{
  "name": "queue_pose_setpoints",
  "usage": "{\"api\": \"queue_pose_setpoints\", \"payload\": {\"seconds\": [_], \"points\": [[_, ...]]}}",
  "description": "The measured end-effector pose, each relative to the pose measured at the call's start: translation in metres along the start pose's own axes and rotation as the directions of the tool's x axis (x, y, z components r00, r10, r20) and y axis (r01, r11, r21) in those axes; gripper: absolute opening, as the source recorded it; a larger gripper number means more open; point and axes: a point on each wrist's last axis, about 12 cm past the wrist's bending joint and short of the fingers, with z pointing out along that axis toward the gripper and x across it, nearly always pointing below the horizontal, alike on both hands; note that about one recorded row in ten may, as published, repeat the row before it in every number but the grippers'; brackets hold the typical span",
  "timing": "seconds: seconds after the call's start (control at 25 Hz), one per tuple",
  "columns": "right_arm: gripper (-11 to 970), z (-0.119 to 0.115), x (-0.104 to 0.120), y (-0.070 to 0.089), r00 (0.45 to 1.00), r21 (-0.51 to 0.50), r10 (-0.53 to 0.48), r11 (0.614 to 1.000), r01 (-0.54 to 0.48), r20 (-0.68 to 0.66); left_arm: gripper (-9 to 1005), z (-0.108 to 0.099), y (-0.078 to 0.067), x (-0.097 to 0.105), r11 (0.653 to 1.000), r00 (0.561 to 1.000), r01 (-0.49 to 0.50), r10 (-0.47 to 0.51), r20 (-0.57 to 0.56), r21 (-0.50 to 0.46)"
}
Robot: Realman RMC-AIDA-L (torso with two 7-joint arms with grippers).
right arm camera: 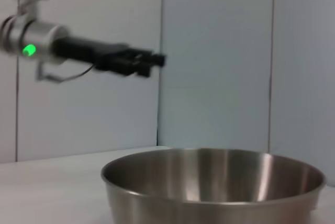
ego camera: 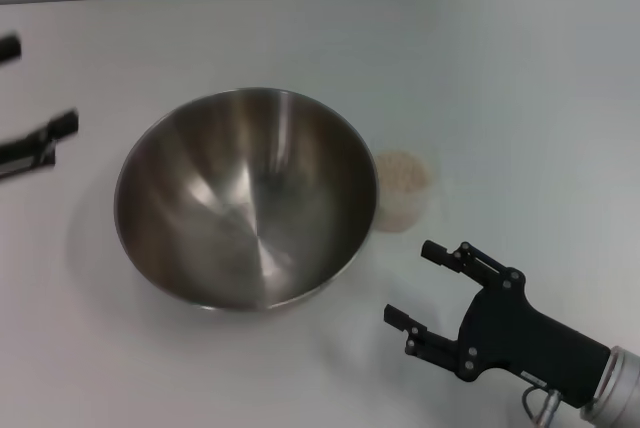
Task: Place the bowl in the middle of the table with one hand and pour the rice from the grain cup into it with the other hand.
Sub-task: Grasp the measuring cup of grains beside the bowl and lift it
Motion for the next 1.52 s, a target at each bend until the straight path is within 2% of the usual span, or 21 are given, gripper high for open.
{"api": "queue_pose_setpoints", "payload": {"seconds": [0.12, 0.2, 0.24, 0.28, 0.36, 0.44, 0.48, 0.52, 0.56, 0.64, 0.72, 0.96, 1.52], "points": [[785, -0.001, 0.000, -0.002, 1.000, 0.024, 0.001, 1.000, -0.001, 0.004, 871, -0.025, -0.034, 0.044, 0.997, 0.994, 0.075, -0.073, 0.085, -0.029], [785, -0.002, 0.000, -0.004, 1.000, 0.059, 0.005, 0.998, -0.006, 0.008, 873, -0.035, -0.052, 0.063, 0.996, 0.991, 0.077, -0.071, 0.114, -0.049], [785, -0.003, 0.000, -0.005, 1.000, 0.071, 0.007, 0.997, -0.008, 0.010, 874, -0.040, -0.068, 0.078, 0.994, 0.990, 0.085, -0.076, 0.122, -0.069], [785, -0.004, 0.000, -0.006, 1.000, 0.099, 0.013, 0.995, -0.014, 0.013, 875, -0.040, -0.072, 0.082, 0.993, 0.989, 0.090, -0.080, 0.121, -0.072], [785, -0.008, 0.000, -0.008, 0.999, 0.160, 0.022, 0.987, -0.025, 0.023, 875, -0.043, -0.089, 0.097, 0.989, 0.988, 0.120, -0.110, 0.105, -0.087], [785, -0.012, 0.000, -0.009, 0.999, 0.208, 0.014, 0.978, -0.021, 0.032, 874, -0.044, -0.094, 0.101, 0.987, 0.988, 0.133, -0.124, 0.096, -0.088], [785, -0.014, 0.000, -0.010, 0.999, 0.229, 0.011, 0.973, -0.018, 0.035, 873, -0.044, -0.104, 0.110, 0.983, 0.985, 0.160, -0.154, 0.076, -0.092], [785, -0.016, 0.000, -0.011, 0.999, 0.252, 0.006, 0.968, -0.015, 0.036, 873, -0.044, -0.104, 0.110, 0.983, 0.985, 0.160, -0.154, 0.076, -0.092], [785, -0.017, 0.000, -0.012, 0.999, 0.274, 0.001, 0.962, -0.011, 0.034, 872, -0.042, -0.111, 0.115, 0.982, 0.986, 0.164, -0.159, 0.054, -0.098], [785, -0.019, 0.001, -0.014, 1.000, 0.307, -0.006, 0.952, -0.004, 0.030, 871, -0.042, -0.111, 0.115, 0.982, 0.986, 0.164, -0.159, 0.054, -0.098], [785, -0.020, 0.001, -0.014, 0.999, 0.338, -0.023, 0.941, 0.012, 0.027, 870, -0.034, -0.127, 0.125, 0.982, 0.986, 0.169, -0.169, 0.001, -0.082], [785, -0.018, 0.003, -0.022, 0.997, 0.460, -0.074, 0.885, 0.071, -0.012, 867, -0.026, -0.136, 0.128, 0.979, 0.979, 0.202, -0.203, -0.022, -0.032], [784, 0.008, 0.005, -0.037, 0.996, 0.450, -0.053, 0.890, 0.079, -0.070, 867, -0.025, -0.137, 0.127, 0.973, 0.973, 0.231, -0.231, -0.013, -0.020]]}}
